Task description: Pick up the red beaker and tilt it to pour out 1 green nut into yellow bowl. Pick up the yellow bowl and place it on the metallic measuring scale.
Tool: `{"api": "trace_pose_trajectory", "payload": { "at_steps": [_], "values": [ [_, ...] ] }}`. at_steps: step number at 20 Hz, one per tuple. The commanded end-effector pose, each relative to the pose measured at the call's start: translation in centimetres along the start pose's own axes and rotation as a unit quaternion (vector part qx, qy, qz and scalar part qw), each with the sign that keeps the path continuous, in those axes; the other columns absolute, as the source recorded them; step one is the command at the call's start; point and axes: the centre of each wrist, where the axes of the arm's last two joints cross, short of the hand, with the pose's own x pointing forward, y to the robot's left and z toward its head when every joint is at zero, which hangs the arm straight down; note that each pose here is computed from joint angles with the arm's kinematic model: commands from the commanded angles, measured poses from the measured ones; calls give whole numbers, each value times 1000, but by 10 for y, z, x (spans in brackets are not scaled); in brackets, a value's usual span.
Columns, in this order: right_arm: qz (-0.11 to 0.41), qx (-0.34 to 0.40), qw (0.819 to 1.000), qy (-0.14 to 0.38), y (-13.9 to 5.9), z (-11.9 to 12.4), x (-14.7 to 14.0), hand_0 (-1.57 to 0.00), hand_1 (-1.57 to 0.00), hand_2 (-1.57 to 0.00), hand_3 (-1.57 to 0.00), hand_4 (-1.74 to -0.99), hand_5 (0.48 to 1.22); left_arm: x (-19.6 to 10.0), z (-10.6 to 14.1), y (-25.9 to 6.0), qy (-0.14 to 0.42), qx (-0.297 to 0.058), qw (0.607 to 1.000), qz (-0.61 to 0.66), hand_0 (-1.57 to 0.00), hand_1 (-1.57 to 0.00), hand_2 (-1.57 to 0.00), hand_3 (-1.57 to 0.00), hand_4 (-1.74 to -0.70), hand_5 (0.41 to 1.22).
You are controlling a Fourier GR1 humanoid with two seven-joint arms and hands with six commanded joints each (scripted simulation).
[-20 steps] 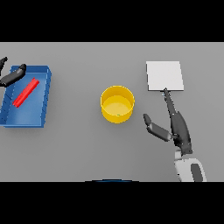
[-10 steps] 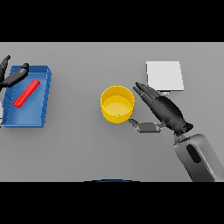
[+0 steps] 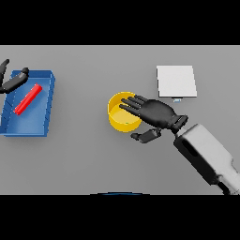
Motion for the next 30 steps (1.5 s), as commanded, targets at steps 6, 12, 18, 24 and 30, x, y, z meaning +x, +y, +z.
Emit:
{"api": "trace_pose_trajectory", "payload": {
  "at_steps": [6, 12, 18, 24, 30],
  "values": [
    [34, 82, 996, -16, -3, -30, 4, 1, 1, 1, 1, -1159, 663, -1, 2, 1, 0, 2, 1000, 3, 1, 1, 1, 1, -805, 701],
    [58, 141, 988, -5, 1, -49, 0, 1, 1, 1, 0, -1181, 674, -3, 0, 2, -3, -1, 1000, -2, 1, 1, 1, 1, -800, 703],
    [57, 157, 986, 4, 3, -56, 1, 1, -15, -37, -77, -1234, 770, -6, -2, 1, 1, 2, 1000, -11, 1, 1, 1, 1, -789, 714],
    [51, 157, 986, -23, 4, -55, -2, -999, -975, -945, -792, -1540, 1086, -8, -2, 4, -4, 0, 1000, -9, 1, 1, 1, 1, -787, 707],
    [52, 169, 984, -11, -2, -54, 2, -1421, -1415, -1323, -1130, -1688, 1186, -7, -1, 6, -4, 0, 1000, -13, 1, 1, 1, 1, -782, 710]
  ]
}}
